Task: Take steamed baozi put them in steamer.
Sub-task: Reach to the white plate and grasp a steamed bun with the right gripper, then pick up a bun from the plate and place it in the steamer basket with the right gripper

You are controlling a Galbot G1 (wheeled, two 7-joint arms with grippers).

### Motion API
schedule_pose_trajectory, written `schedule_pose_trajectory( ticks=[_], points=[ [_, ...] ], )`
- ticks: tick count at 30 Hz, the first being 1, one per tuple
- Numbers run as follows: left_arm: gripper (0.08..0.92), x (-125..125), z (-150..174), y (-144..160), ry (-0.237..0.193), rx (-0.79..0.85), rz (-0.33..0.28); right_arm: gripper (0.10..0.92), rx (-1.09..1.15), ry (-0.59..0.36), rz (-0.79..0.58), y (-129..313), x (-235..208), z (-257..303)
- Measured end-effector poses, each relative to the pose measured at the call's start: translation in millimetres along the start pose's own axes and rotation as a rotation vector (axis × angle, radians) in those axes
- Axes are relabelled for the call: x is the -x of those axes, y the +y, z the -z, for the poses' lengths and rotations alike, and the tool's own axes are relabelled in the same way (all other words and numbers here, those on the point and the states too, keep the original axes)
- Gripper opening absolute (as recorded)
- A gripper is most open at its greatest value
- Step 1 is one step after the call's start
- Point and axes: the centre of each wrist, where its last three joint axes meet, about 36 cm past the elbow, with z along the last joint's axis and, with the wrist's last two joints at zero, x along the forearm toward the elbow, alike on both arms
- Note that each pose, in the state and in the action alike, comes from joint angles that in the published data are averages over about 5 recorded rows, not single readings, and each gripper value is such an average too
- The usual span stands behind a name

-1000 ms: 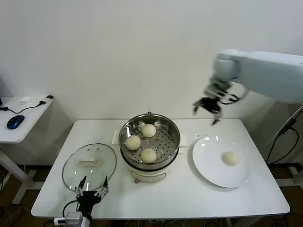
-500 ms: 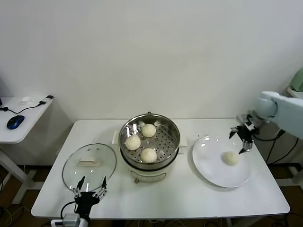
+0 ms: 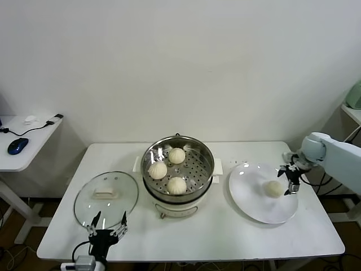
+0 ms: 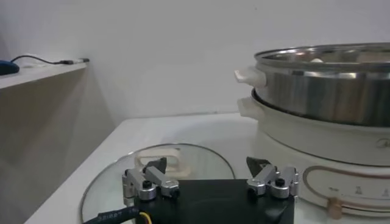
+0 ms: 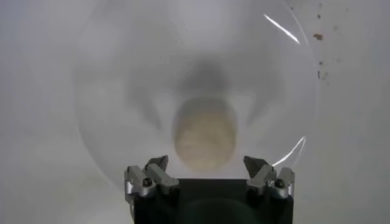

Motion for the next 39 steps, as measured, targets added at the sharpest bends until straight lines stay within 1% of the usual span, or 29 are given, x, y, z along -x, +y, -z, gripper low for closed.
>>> schedule_pose_trajectory(
  ticks=[8, 10, 16, 18, 22, 26, 30, 36, 39],
  points=[
    [0.823, -1, 0, 0, 0.002, -0.002, 0.0, 0.818, 0.022, -0.005, 0.015, 0, 16, 4],
    [0.823, -1, 0, 0, 0.002, -0.003, -0.001, 0.792, 0.026, -0.006, 0.019, 0, 18, 4],
    [0.823, -2, 2, -1, 0.001, -0.003, -0.003, 0.653, 0.029, -0.015, 0.019, -1, 17, 5],
    [0.823, -2, 2, -1, 0.001, -0.003, -0.005, 0.626, 0.031, -0.02, 0.015, -1, 15, 6],
    [0.823, -3, 3, -2, -0.001, 0.001, -0.008, 0.61, 0.033, -0.038, -0.001, -6, 0, 8],
    [0.823, -4, 5, -3, -0.006, 0.007, -0.015, 0.61, 0.024, -0.073, -0.024, -17, -33, 20],
    [0.823, -5, 7, -4, -0.008, 0.013, -0.021, 0.611, -0.01, -0.133, -0.061, -36, -86, 51],
    [0.823, -4, 8, -5, -0.007, 0.017, -0.025, 0.606, -0.08, -0.248, -0.115, -55, -179, 129],
    [0.823, -3, 9, -6, -0.008, 0.017, -0.026, 0.605, -0.117, -0.299, -0.124, -53, -210, 177]
  ],
)
